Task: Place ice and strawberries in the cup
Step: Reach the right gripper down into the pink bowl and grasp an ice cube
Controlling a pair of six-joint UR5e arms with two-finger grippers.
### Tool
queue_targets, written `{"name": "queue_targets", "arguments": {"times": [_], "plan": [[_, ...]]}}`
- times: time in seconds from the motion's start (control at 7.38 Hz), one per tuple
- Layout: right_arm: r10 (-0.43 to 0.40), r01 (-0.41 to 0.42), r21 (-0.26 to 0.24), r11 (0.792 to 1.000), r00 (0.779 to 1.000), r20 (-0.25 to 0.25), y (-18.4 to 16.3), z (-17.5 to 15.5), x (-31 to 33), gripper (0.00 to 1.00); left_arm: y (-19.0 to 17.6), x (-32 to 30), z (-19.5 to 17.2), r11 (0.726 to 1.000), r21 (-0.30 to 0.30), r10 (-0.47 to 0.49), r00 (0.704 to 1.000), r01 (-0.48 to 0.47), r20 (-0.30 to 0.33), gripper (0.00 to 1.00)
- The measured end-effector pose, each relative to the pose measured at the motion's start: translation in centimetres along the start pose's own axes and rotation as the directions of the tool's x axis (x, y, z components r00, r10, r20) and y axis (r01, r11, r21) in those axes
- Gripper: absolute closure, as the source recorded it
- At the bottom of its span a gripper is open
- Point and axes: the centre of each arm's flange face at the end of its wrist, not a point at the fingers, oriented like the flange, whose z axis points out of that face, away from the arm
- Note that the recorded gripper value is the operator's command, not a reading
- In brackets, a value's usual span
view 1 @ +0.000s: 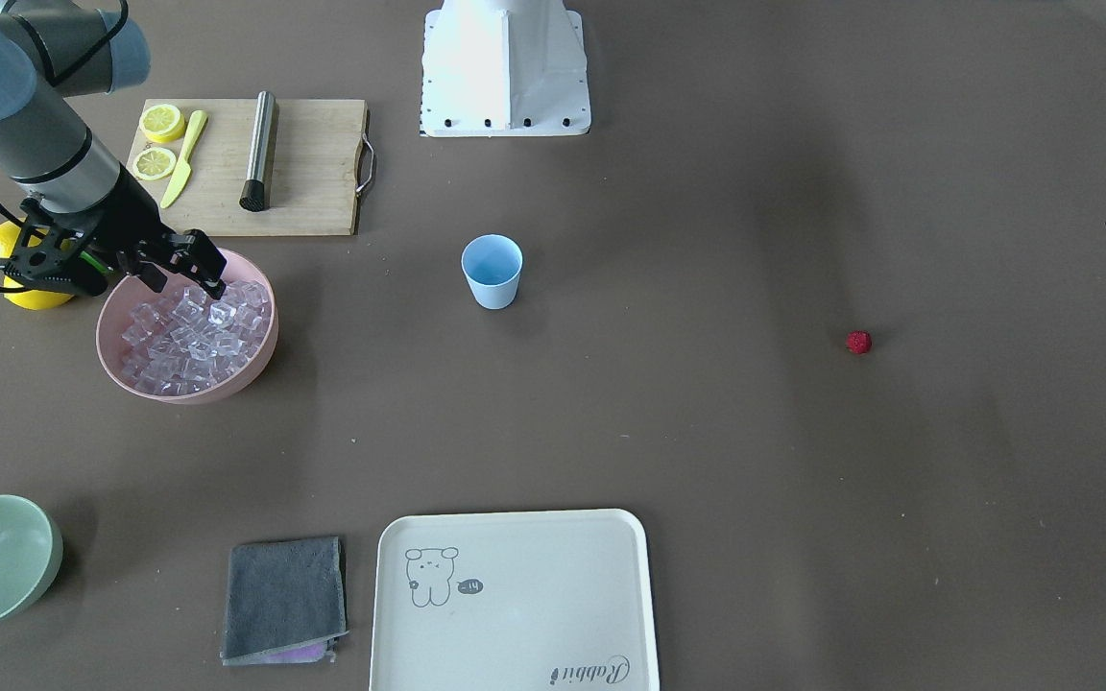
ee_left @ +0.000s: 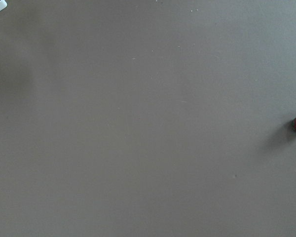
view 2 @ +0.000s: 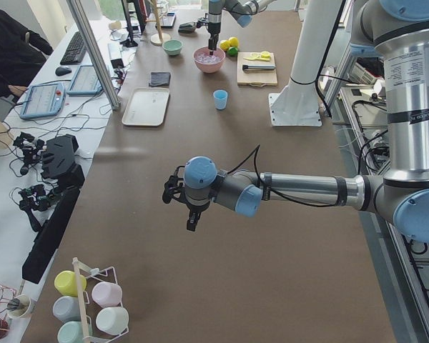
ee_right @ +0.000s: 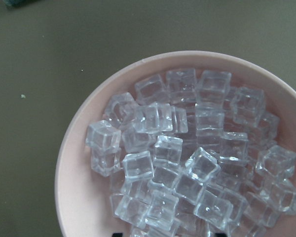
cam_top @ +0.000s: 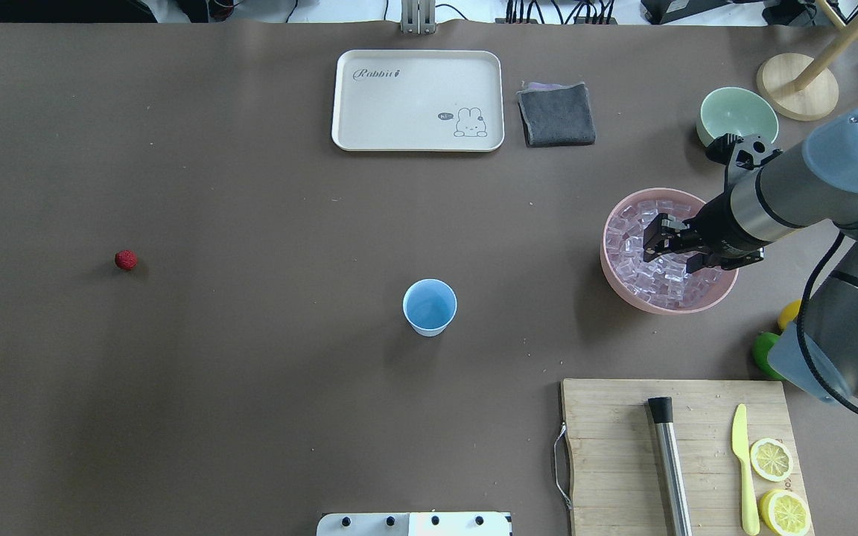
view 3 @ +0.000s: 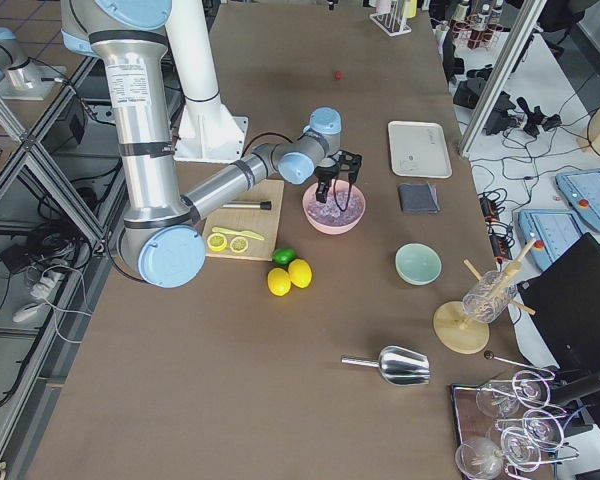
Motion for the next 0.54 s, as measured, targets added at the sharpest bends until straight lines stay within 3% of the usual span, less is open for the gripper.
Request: {"name": "queue_targets", "arguments": {"times": [0.54], "plan": [[-0.015, 0.015, 0.000, 1.000, 1.000, -0.019, -0.45, 1.71, -0.83, 0.47, 0.13, -0.08, 0.03, 1.000, 0.013, -0.005, 1.000, 0.005, -0.001, 0.02]]}}
